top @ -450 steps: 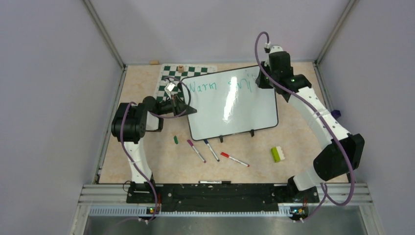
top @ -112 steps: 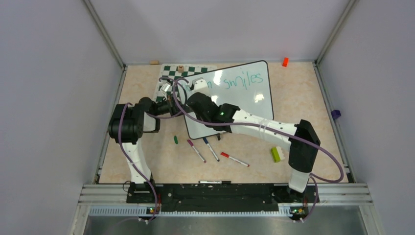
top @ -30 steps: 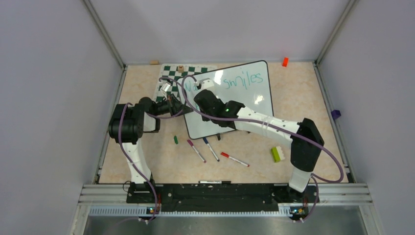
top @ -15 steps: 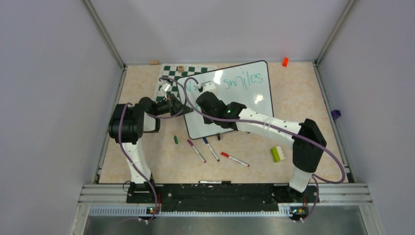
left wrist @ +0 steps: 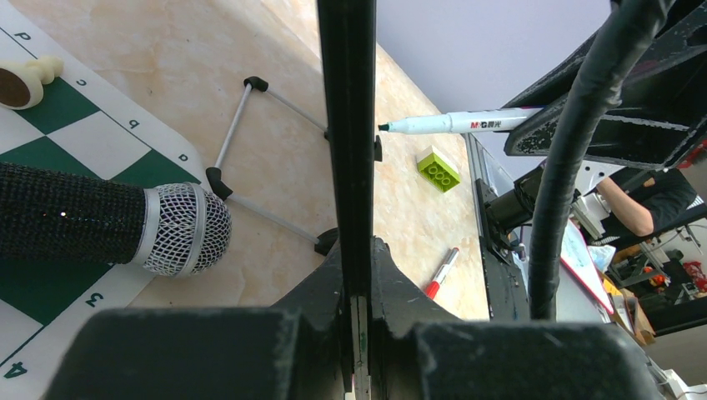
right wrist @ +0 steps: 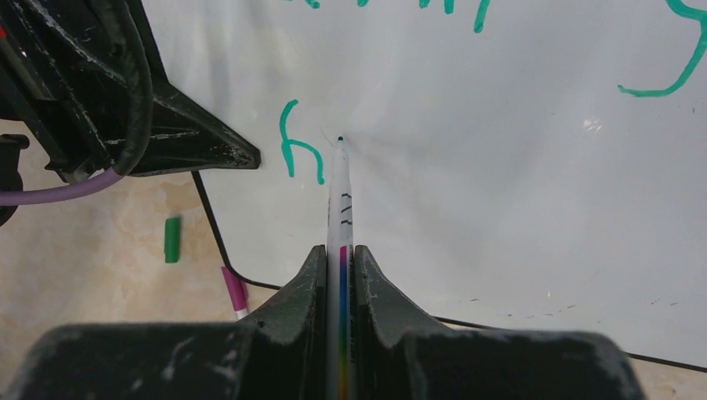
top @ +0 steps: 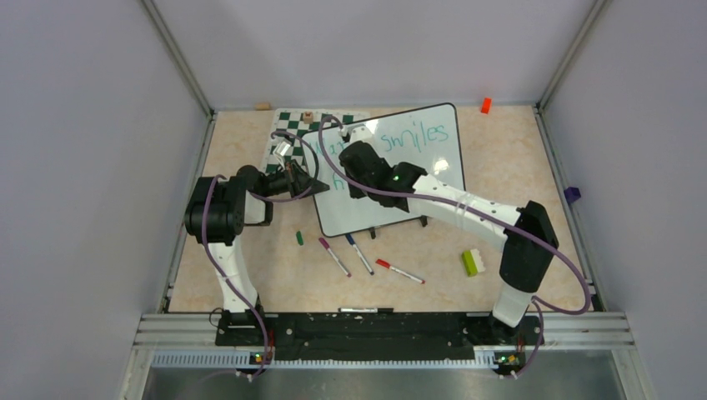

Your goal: Write a sentence on the whiteboard

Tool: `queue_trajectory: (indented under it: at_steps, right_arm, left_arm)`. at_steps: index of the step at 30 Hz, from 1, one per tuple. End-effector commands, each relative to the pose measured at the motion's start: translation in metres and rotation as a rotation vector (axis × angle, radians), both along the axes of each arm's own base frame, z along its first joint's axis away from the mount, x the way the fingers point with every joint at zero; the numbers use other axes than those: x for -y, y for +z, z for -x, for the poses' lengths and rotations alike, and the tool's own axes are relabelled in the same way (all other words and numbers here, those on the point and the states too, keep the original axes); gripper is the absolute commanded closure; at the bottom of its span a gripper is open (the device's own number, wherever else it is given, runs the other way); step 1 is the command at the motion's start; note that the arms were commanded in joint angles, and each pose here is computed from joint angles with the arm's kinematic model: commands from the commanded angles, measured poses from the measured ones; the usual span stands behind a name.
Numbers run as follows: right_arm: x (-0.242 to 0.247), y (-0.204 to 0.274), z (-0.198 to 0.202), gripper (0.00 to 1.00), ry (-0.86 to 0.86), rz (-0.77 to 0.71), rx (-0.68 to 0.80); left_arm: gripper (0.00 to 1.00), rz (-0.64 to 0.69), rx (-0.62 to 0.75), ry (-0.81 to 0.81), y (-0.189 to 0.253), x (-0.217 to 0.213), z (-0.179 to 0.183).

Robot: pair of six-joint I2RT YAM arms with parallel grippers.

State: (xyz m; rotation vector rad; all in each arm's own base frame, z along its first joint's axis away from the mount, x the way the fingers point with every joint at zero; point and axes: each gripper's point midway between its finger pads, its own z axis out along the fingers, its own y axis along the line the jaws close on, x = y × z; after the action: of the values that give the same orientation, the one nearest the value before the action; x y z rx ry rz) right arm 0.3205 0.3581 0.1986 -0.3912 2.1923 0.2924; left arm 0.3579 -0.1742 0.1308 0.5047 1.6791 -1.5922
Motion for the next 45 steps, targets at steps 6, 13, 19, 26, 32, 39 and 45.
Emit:
queue_trajectory:
  at_steps: [6, 13, 19, 26, 32, 39, 45]
  right_arm:
    - [0.007, 0.027, -0.003, 1.0, -0.008, -0.047, 0.037]
    - [0.008, 0.012, 0.0, 1.0, -0.006, -0.034, 0.01]
    - [0.018, -0.001, -0.007, 1.0, -0.056, -0.003, 0.005]
    - [0.043, -0.004, -0.015, 1.0, -0.126, 0.012, 0.002]
    - [0.052, -0.002, -0.018, 1.0, -0.14, 0.01, 0.004]
    - [0.039, 0.006, -0.024, 1.0, -0.107, -0.01, 0.017]
    - [0.028, 0.011, -0.031, 1.0, -0.084, -0.017, 0.025]
  left_arm:
    - [1.0, -0.004, 0.173, 0.048, 0.015, -0.005, -0.014]
    - [1.0, -0.005, 0.173, 0.048, 0.015, -0.005, -0.014]
    - [1.0, -0.004, 0.172, 0.049, 0.015, -0.005, -0.014]
    - [1.0, -0.004, 0.172, 0.048, 0.014, -0.005, -0.014]
    - [1.0, -0.005, 0.173, 0.048, 0.014, -0.005, -0.014]
    - [1.0, -0.004, 0.172, 0.048, 0.015, -0.005, -0.014]
    - [1.0, -0.005, 0.174, 0.048, 0.015, -0.005, -0.014]
